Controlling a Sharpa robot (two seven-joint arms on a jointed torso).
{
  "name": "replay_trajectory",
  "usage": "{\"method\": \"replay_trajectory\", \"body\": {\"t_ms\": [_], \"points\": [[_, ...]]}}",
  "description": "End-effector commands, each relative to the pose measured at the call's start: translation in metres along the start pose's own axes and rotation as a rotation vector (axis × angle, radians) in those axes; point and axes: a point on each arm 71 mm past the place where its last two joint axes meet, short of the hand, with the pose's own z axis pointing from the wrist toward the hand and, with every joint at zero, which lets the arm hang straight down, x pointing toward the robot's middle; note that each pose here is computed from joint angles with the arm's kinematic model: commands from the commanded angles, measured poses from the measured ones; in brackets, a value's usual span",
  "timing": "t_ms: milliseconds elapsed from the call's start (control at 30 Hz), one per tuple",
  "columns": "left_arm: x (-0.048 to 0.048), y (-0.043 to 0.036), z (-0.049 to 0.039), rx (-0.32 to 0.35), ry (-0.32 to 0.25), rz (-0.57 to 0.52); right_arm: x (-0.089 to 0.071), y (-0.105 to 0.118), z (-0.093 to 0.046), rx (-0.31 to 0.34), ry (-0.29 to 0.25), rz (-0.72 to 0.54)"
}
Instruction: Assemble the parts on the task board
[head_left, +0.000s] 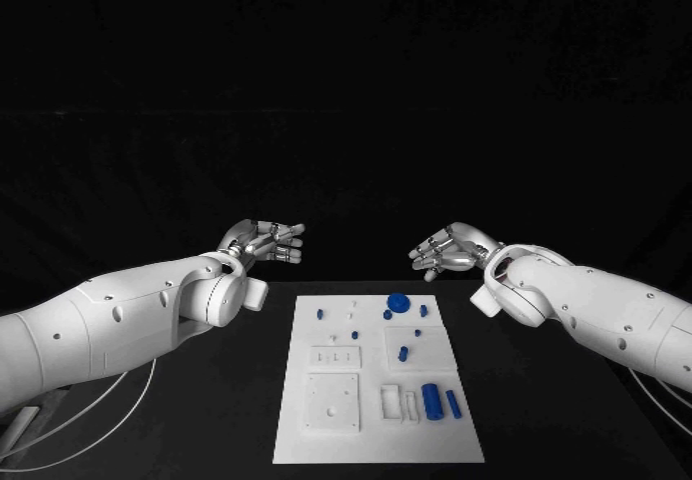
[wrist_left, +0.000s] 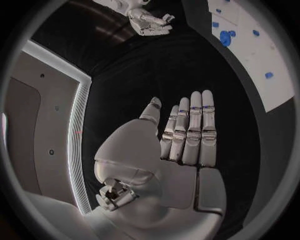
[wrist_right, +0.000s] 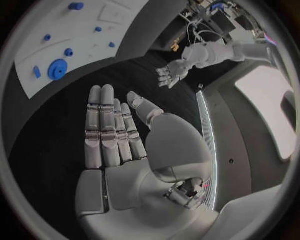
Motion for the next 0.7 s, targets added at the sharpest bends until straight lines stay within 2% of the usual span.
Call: {"method": "replay_trajectory", "body": {"t_ms": [33,233,400,700], "points": [[0.011,-0.0054,-0.0071,0.045,0.104,0.035,0.008,0.006,0.0,-0.05,0.035,-0.32],[0.0161,-0.0096,-0.0233,0.05,0.166,0.02,0.017,0.015,-0.001,-0.078,0.004,-0.519],[0.0183,-0.0119,-0.0319,0.05,0.196,0.007,0.029,0.017,-0.003,-0.083,-0.021,-0.656],[0.015,-0.0296,-0.0394,0.079,0.227,-0.004,0.054,0.02,-0.005,-0.094,-0.107,-0.823]]}}
